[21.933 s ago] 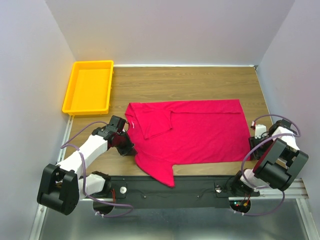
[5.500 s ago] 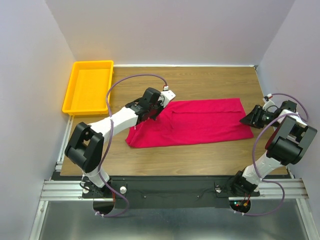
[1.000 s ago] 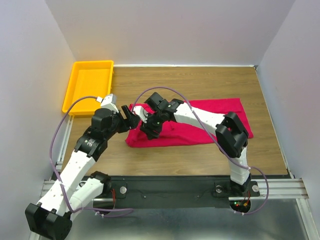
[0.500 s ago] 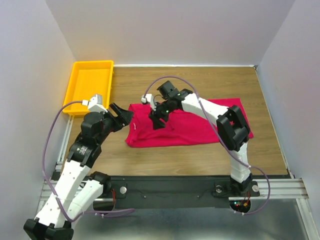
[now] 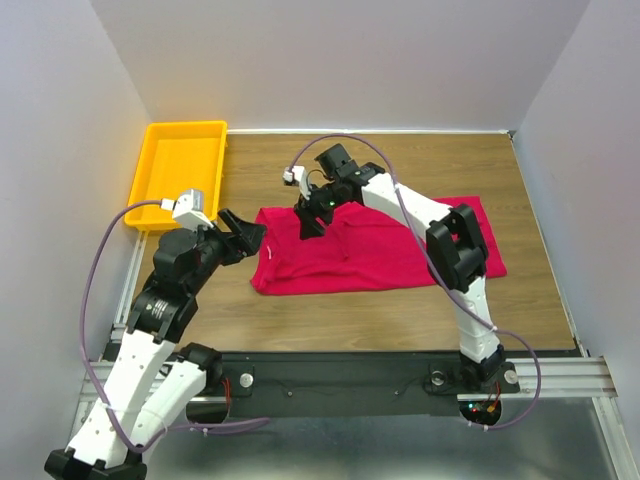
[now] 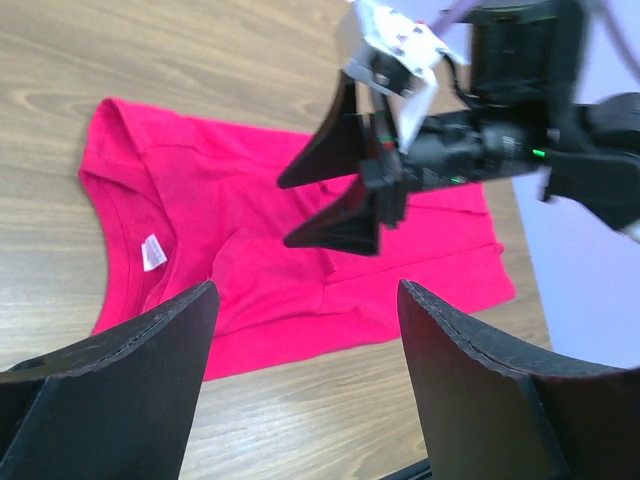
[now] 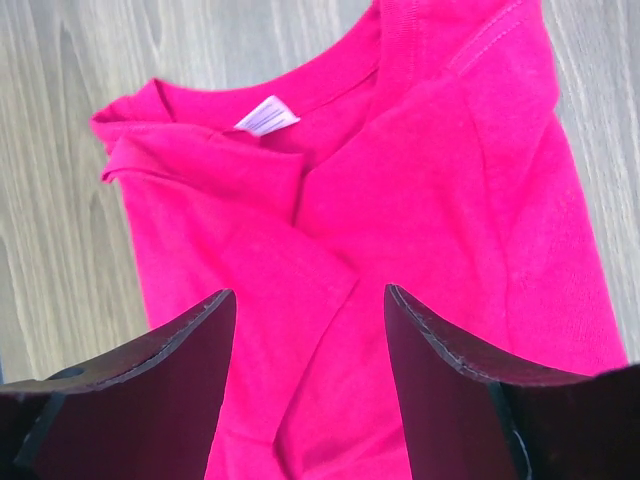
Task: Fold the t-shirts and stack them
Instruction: Fold the tshirt
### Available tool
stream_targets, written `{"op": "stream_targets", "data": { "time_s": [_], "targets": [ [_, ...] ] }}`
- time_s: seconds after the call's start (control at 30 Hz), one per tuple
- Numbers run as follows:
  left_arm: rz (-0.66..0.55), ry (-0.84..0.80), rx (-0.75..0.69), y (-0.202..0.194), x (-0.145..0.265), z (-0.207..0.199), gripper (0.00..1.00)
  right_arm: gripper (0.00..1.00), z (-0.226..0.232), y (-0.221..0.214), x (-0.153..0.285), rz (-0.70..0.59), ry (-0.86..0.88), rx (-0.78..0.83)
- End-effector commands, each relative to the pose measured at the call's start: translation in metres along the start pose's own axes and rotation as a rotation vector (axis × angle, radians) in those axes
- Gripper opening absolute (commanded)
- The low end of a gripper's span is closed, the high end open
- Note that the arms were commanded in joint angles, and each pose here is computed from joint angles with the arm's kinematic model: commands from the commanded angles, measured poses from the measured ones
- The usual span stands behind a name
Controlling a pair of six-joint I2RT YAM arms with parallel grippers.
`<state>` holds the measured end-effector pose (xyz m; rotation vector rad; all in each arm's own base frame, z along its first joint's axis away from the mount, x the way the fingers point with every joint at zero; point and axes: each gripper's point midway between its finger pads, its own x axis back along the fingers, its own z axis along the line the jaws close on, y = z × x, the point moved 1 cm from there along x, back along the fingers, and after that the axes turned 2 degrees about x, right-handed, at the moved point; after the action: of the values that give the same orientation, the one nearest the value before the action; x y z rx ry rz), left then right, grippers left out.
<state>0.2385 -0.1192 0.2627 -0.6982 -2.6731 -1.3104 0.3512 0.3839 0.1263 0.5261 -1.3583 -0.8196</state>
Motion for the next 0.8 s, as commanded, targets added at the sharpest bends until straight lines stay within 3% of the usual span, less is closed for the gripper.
{"op": "stream_targets", "data": {
  "time_s": [0.0, 0.3, 0.77],
  "targets": [
    [-0.017, 0.002, 0.003, -0.002, 0.005, 0.004, 0.84, 0.66, -0.003, -0.002, -0.020, -0.031, 0.089, -0.079],
    [-0.007, 0.013, 0.021, -0.012, 0.011, 0.012, 0.84, 0.65, -0.031, -0.025, -0.035, 0.051, -0.033, -0.164],
    [0.012, 0.025, 0.020, -0.020, 0.007, 0.018, 0.84, 0.62, -0.005, -0.040, -0.039, 0.070, 0.051, -0.198]
  ]
}}
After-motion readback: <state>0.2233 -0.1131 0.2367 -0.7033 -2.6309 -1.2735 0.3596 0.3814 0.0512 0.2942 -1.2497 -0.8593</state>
